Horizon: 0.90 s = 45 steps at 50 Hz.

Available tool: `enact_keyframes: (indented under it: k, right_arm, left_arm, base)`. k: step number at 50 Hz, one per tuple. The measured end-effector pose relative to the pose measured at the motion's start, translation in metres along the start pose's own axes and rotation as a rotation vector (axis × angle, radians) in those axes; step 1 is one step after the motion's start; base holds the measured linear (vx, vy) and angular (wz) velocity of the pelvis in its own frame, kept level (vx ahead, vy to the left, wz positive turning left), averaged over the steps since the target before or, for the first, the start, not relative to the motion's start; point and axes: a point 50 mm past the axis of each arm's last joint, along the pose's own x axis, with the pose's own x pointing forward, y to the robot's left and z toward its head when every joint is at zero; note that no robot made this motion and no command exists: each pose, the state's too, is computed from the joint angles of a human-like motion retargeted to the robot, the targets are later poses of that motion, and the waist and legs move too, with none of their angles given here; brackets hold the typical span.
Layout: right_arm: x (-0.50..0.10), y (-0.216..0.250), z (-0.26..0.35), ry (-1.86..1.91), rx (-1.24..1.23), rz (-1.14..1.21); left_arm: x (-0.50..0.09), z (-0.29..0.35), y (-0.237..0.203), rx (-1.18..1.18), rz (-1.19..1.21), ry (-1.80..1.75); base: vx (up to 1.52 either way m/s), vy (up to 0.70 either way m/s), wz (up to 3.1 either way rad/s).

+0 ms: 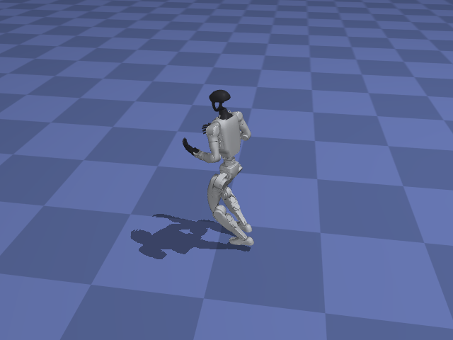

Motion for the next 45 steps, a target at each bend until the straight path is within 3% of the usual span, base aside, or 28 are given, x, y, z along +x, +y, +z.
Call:
enact_keyframes:
  k: [8,14,25,32,39,45]
  right_arm:
    - [-0.012,-0.01,-0.006,0.055,0.006,-0.068]
    - [0.013,-0.006,-0.009,0.046,-0.011,-0.072]
    - [0.021,0.024,0.007,-0.033,0.178,0.105]
    - [0.026,0.042,0.022,-0.101,0.155,0.263]
    - [0.029,0.047,0.01,-0.058,0.046,0.31]
    - [0.015,0.033,0.002,-0.002,0.023,0.276]
  left_arm:
    - [0.001,-0.005,-0.013,-0.038,-0.095,0.03]
    - [0.0,-0.03,-0.006,-0.051,-0.06,0.15]
    - [-0.046,-0.045,0.017,-0.082,-0.018,0.311]
    - [-0.057,-0.051,0.02,-0.071,-0.012,0.374]
    - [-0.034,-0.047,0.022,0.02,-0.07,0.337]
    - [-0.018,-0.021,0.01,-0.041,-0.141,0.19]
  base:
    - [0.25,-0.01,0.17]
    - [0.24,0.01,-0.08]
    - [0.34,0.06,-0.29]
    - [0.25,0.08,-0.45]
    - [0.18,0.11,-0.37]
    - [0.14,0.06,-0.14]
